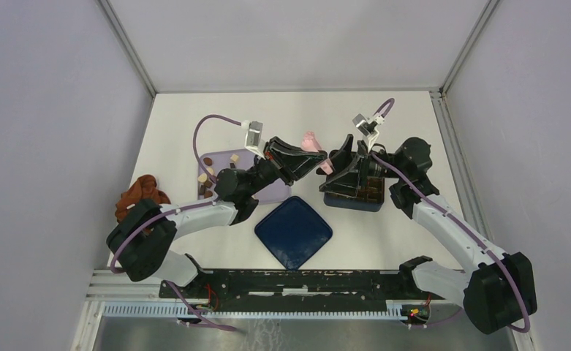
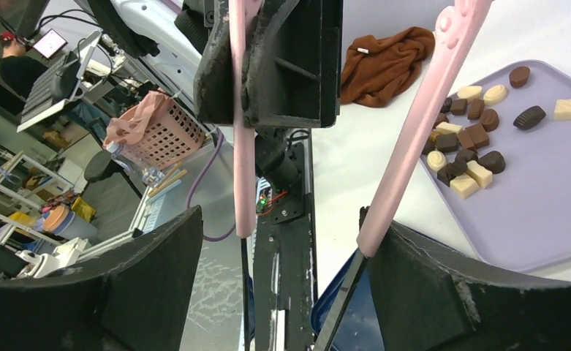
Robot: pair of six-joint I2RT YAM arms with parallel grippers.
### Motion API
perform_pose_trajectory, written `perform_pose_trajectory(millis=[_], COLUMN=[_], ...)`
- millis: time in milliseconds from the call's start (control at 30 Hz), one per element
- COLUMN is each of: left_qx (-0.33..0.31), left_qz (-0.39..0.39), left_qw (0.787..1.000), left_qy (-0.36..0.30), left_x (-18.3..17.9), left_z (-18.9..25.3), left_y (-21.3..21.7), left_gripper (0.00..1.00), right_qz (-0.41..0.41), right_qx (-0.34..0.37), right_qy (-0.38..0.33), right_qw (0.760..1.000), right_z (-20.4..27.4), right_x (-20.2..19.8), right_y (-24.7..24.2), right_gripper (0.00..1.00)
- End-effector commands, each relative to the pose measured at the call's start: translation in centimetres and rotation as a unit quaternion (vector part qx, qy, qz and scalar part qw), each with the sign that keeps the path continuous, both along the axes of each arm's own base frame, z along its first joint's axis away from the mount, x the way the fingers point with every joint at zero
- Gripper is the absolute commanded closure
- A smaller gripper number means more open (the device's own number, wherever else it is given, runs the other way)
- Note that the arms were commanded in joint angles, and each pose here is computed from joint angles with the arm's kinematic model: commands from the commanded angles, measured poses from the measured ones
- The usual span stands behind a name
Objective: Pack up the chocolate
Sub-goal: Adjust the clamp.
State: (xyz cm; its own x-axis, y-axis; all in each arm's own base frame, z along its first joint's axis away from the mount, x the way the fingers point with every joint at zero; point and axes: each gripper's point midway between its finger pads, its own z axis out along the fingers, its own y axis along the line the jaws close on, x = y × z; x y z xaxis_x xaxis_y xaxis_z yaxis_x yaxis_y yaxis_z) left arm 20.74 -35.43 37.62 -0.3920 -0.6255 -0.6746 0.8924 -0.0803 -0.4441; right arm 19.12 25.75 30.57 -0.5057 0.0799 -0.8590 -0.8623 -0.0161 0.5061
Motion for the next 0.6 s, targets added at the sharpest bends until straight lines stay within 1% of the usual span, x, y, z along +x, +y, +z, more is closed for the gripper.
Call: perform_pose_trajectory(millis=[0, 100, 267, 567], left_qx=[-0.055, -0.055, -0.057, -0.055], left_qz=[0.002, 0.001, -0.003, 0.007], left_qw=[0.998, 0.998, 0.998, 0.998], left_qy=[-0.016, -0.016, -0.015, -0.009], left_x=[-0.7, -0.8, -0.9, -0.7], left_z=[2.5, 2.5, 2.4, 2.0], left_y=[1.3, 1.3, 1.3, 1.5], left_gripper=[0.98, 0.98, 0.98, 0.98], right_qz=[-0.003, -0.002, -0.005, -0.007], right_qx=[0.023, 0.024, 0.025, 0.027], right_qy=[-0.015, 0.002, 0.013, -0.002], right_qw=[1.000, 1.000, 1.000, 1.000], right_z=[1.9, 1.7, 1.7, 2.3], right_x=[0.0, 0.3, 1.0, 1.4], right_y=[0.1, 0.2, 0.5, 0.6], right_gripper=[0.19, 0.19, 0.14, 0.17])
